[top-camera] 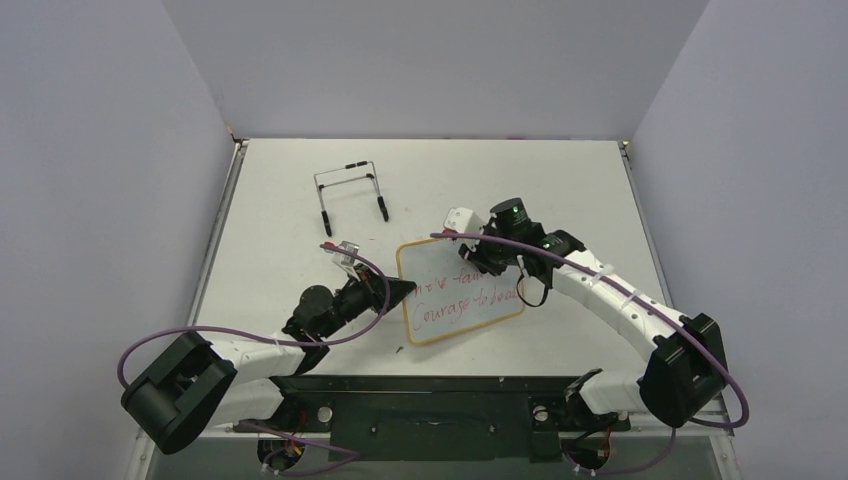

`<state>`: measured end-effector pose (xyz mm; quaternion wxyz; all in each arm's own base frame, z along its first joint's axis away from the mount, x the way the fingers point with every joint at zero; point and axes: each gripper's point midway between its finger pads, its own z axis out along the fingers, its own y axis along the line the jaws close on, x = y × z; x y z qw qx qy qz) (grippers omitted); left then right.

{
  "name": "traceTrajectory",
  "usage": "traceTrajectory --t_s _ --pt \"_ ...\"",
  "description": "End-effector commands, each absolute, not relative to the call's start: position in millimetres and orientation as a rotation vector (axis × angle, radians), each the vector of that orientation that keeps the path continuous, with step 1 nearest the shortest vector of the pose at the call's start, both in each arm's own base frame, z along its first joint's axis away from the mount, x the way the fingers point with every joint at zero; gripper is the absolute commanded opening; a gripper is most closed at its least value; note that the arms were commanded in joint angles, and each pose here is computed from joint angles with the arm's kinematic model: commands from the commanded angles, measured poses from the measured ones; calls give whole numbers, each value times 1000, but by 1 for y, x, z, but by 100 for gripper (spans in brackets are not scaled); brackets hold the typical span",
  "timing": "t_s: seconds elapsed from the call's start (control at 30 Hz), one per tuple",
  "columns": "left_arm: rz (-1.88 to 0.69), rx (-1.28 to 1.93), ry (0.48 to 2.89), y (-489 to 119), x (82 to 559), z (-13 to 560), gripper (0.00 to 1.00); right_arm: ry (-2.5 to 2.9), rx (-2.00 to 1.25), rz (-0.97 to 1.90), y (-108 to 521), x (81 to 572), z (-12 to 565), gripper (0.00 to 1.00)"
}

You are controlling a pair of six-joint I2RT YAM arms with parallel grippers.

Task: Erase the whiteboard
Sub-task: Erase the whiteboard at the whiteboard stand.

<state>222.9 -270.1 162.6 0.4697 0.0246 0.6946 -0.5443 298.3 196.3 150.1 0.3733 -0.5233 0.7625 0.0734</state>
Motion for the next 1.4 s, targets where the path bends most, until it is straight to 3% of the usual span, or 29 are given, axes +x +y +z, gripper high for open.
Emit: traceTrajectory --t_s 0.0,0.13,0.3,0.4,0.8,1.1,1.37 --pt "-1395 101 1550 -271 219 200 0 1805 -1617 331 228 256 147 0" --pt "-1393 96 1548 -270 219 199 0 1784 -1659 332 230 252 145 0" --pt "-1391 94 1547 -269 219 199 0 1925 -1278 97 191 309 156 0" --pt "-1393 98 1546 -269 218 199 0 1953 -1192 58 178 320 155 0" --pt "-1404 92 1543 -269 218 197 0 1804 -1656 340 229 248 136 0" --pt "-1421 105 1537 -272 217 199 0 1957 -1130 -46 174 332 161 0" --pt "-1429 111 1539 -274 217 199 0 1830 -1582 233 217 268 142 0"
